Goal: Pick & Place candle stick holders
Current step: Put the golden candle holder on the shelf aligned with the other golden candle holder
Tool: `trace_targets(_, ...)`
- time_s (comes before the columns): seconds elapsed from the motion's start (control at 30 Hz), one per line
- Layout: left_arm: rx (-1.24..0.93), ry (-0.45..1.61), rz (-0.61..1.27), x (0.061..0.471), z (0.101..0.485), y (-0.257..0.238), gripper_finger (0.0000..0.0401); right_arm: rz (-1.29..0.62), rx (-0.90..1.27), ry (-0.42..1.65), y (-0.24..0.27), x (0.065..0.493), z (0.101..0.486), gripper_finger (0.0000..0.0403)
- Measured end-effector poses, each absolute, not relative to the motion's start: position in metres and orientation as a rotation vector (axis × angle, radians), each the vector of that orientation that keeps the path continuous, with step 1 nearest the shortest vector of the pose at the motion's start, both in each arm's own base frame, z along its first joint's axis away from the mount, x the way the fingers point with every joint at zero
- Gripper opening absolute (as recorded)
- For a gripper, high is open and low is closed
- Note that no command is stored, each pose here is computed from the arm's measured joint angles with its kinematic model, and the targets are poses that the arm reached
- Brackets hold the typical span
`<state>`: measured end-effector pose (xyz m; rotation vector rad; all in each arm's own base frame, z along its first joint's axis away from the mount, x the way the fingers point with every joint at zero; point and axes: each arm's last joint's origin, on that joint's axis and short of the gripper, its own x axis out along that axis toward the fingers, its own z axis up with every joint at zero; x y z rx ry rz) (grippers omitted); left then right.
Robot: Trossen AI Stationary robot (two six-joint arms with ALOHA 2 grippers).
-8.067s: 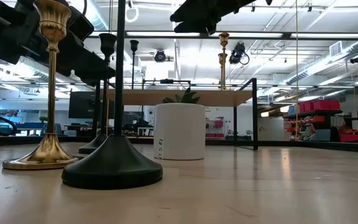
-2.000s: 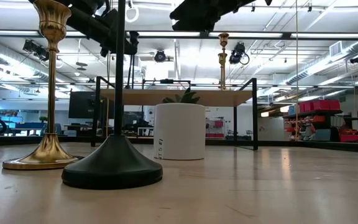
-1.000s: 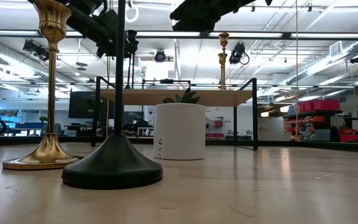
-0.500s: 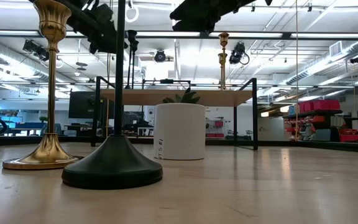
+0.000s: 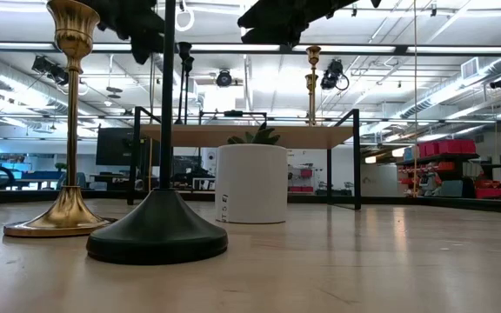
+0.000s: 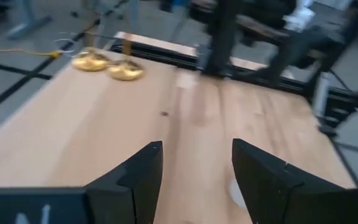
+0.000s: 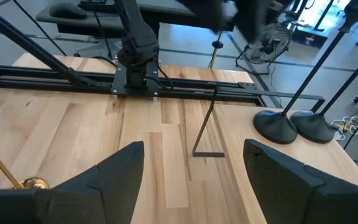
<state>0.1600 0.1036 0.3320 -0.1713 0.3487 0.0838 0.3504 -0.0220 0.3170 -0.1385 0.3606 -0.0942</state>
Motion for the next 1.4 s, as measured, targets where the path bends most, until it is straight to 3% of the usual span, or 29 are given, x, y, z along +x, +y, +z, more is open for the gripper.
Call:
trace_targets(0.27, -0.128, 0.441, 0.031, 0.173, 0.329, 0.056, 0.0167, -0.095, -0.13, 0.361, -0.022, 0.35, 0.317, 0.0274)
trace_targets(0.53, -0.19, 0.545, -0.018, 0.176, 0.294, 0.014, 0.0158, -0.051, -0.089, 0.379, -0.016, 0.35, 0.315, 0.0274)
trace_targets(0.87, -0.137, 0.523, -0.174, 0.172, 0.26, -0.042, 0.0158, 0.015, -0.052, 0.382, 0.011, 0.35, 0.314, 0.0274)
trace_targets(1.4, -0.123, 0.448, -0.208, 0.147, 0.219, -0.098, 0.0158, 0.144, 0.026, 0.39, 0.063, 0.344, 0.314, 0.0274)
